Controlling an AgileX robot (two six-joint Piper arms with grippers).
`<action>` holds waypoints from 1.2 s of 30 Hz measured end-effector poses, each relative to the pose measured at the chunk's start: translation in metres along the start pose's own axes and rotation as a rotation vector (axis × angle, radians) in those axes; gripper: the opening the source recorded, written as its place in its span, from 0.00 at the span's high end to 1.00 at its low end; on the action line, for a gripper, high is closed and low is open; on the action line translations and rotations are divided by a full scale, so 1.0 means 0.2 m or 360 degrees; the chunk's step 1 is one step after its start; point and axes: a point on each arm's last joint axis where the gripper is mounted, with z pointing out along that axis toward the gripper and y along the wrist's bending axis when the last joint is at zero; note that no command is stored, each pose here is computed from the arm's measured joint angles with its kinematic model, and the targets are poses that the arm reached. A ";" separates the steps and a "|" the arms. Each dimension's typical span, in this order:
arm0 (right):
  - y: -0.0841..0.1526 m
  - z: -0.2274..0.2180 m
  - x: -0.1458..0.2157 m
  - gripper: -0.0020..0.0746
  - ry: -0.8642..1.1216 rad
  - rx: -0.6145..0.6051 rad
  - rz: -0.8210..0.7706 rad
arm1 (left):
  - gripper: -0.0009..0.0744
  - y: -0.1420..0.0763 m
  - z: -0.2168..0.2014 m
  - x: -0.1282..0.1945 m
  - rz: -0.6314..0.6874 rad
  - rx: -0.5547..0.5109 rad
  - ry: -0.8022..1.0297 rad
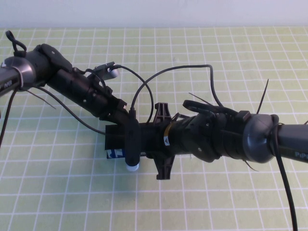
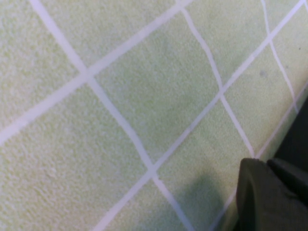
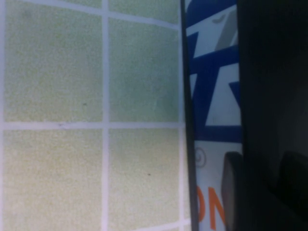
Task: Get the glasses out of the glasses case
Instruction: Pick up the glasses from the glasses case
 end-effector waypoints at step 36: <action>-0.10 -0.09 -0.06 0.97 0.0013 0.0034 0.0116 | 0.99 -0.33 -0.77 -0.02 0.0382 -0.0252 -0.0511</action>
